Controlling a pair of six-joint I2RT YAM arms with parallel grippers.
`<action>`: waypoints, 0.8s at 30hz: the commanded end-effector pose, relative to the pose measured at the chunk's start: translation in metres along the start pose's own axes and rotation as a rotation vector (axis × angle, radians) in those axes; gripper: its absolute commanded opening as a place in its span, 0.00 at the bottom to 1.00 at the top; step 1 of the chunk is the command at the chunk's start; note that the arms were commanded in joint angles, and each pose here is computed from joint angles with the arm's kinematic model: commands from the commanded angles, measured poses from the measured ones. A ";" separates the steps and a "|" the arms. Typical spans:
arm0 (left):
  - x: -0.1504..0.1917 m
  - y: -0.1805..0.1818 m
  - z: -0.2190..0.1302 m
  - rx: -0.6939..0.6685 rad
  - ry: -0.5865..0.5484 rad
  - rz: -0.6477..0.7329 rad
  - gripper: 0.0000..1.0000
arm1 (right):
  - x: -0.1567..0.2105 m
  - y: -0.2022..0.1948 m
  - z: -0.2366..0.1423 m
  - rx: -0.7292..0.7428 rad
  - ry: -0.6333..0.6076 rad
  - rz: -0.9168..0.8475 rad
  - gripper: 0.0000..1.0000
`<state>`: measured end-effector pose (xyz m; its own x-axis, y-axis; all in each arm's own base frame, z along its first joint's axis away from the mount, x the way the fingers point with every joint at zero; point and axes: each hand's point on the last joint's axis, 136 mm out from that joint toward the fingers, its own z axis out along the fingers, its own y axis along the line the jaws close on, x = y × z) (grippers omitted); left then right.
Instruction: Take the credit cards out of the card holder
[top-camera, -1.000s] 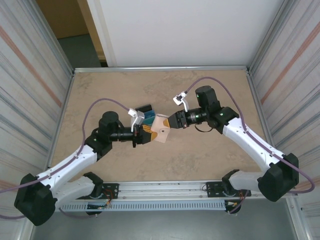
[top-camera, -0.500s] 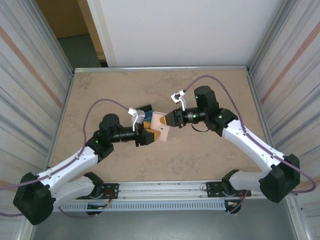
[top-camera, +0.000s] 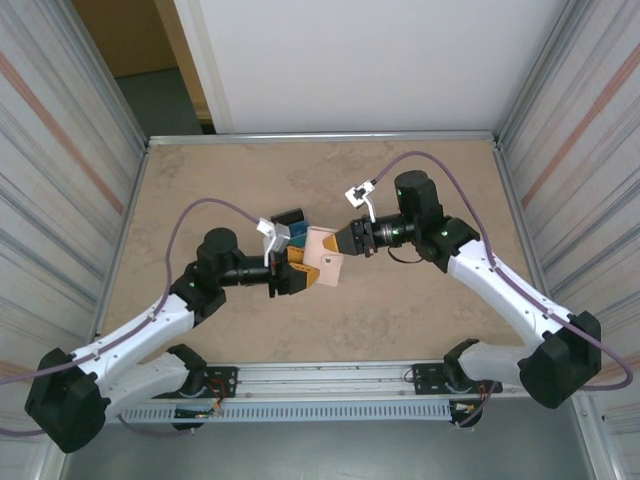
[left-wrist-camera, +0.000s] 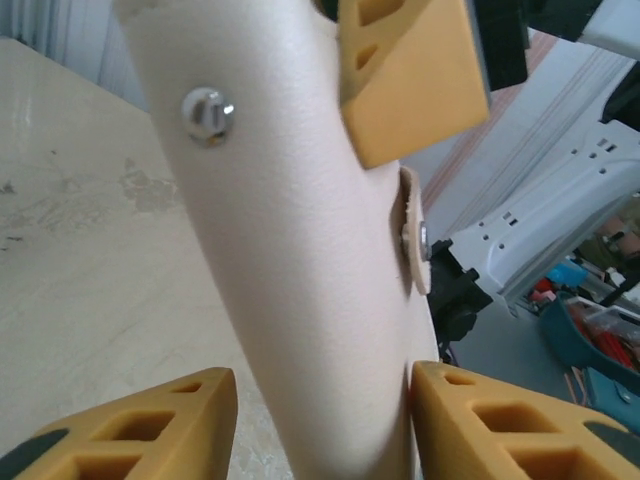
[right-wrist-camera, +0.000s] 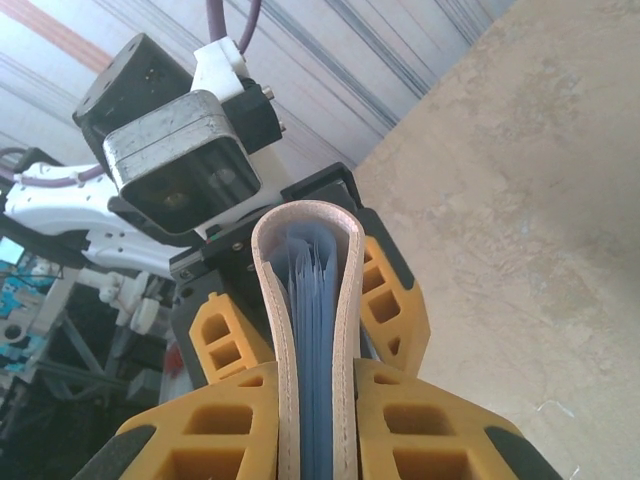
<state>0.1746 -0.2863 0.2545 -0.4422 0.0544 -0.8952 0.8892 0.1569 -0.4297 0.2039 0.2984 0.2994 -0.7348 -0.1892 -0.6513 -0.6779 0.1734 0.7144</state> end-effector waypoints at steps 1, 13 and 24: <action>0.006 -0.001 0.001 0.034 0.014 0.006 0.40 | 0.000 0.011 -0.002 -0.058 0.011 -0.039 0.14; -0.003 0.034 -0.004 -0.231 -0.038 -0.015 0.00 | -0.012 -0.045 -0.017 0.339 -0.109 0.033 0.52; -0.011 0.063 -0.016 -0.439 -0.162 -0.068 0.00 | -0.018 -0.053 -0.033 0.680 -0.274 0.014 0.46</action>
<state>0.2239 -0.2644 0.2216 -0.4885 -0.0423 -0.8715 0.7265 0.5335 -0.4331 0.2451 0.2715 0.2775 -0.6983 -0.0047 -0.7158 -0.5416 0.6572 0.5241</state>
